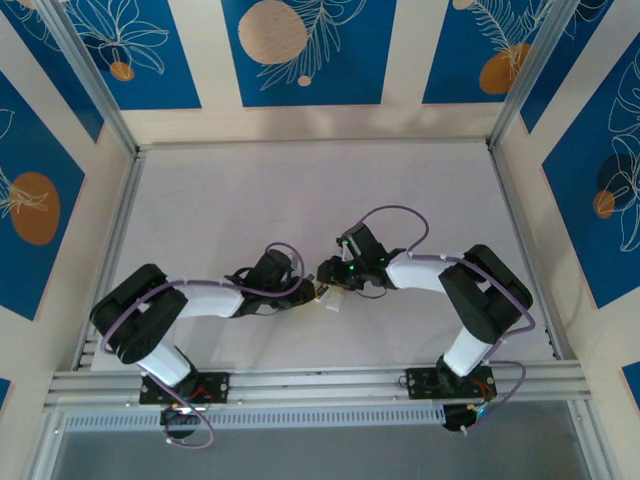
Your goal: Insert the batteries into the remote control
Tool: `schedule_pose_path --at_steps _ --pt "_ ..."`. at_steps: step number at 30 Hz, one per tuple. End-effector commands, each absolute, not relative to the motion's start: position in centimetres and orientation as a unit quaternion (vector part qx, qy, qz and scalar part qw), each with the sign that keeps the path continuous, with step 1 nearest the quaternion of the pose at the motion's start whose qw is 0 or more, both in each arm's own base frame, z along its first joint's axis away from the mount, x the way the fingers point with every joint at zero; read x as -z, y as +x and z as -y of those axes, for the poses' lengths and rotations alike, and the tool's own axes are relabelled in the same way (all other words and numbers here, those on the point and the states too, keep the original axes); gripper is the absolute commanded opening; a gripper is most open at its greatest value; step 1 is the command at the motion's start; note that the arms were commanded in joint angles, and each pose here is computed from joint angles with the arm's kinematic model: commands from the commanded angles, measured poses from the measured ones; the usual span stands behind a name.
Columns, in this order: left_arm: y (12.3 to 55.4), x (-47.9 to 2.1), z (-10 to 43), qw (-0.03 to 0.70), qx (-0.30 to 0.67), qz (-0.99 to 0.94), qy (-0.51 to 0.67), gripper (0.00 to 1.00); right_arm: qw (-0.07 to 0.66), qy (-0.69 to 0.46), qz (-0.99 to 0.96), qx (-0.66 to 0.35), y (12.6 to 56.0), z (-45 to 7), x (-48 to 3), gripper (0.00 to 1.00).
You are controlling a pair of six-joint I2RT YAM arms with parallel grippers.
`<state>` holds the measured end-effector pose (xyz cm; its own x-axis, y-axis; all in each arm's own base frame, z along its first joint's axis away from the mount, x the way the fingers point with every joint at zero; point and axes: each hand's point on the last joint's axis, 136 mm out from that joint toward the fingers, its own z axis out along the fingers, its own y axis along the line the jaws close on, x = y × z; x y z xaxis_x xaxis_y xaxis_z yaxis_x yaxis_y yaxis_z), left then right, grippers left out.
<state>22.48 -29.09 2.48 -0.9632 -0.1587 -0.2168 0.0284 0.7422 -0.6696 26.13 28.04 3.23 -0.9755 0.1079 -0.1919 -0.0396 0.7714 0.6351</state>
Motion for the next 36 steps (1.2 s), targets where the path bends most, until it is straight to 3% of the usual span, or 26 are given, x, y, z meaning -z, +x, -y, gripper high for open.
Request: schedule_pose_path --at_steps 1,10,22,30,36 --pt "21.7 0.3 27.5 0.115 0.302 -0.946 -0.037 0.3 0.102 0.01 -0.932 -0.347 25.2 -27.4 -3.6 0.41" --pt "21.6 0.1 27.7 0.116 0.306 -0.944 -0.037 0.3 0.095 0.001 -0.932 -0.349 25.1 -27.4 -3.2 0.31" --pt "21.6 0.1 27.8 0.116 0.31 -0.943 -0.036 0.3 0.128 -0.008 -0.929 -0.347 25.3 -27.3 -5.9 0.33" --pt "21.6 0.0 27.9 0.115 0.312 -0.943 -0.035 0.31 0.11 -0.025 -0.933 -0.342 24.1 -28.3 -5.4 0.14" --pt "21.7 0.0 27.8 0.117 0.311 -0.943 -0.035 0.31 0.102 -0.025 -0.936 -0.337 24.1 -28.9 -4.9 0.12"
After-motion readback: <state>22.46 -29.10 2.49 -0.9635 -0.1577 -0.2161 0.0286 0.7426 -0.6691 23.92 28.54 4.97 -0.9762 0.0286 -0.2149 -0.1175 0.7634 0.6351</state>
